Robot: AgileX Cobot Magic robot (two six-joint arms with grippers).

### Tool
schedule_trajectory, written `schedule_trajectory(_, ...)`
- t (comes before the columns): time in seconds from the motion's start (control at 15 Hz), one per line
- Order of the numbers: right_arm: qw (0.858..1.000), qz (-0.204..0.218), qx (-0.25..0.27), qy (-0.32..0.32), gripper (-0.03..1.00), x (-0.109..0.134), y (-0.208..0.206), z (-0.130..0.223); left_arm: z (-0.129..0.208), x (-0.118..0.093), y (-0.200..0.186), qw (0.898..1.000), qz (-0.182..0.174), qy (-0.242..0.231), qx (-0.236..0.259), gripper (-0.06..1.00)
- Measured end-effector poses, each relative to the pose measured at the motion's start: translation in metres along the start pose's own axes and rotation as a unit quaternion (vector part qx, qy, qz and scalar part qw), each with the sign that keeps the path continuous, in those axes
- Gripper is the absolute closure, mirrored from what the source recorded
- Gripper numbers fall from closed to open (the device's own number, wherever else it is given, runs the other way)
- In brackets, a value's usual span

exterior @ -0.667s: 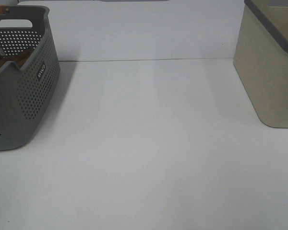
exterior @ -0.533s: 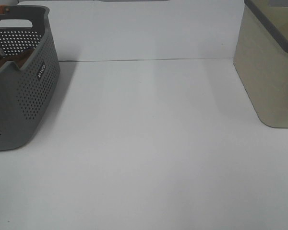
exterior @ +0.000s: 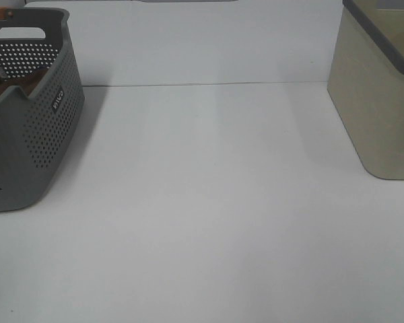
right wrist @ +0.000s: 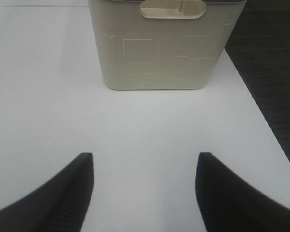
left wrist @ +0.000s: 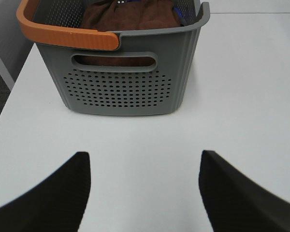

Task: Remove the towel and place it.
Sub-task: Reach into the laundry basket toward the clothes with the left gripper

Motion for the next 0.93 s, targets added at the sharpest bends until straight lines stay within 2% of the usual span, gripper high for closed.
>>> schedule_trajectory(0.93, 1.0, 0.0, 0.0, 0.0, 0.38, 0.0, 0.0, 0.0, 0.0, 0.0, 0.0, 1.0, 0.0, 0.0, 0.0, 0.32)
Point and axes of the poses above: a point on each arm's last joint axis where the gripper is mounted, y pointing out along that axis toward the gripper, x along the wrist's bending axis when the last joint is at zero, z = x × y, the point moved 4 cm from there along y, pointing out along that axis toward the gripper, and after that the axes turned 9 degrees about y, right-handed, at the moved point
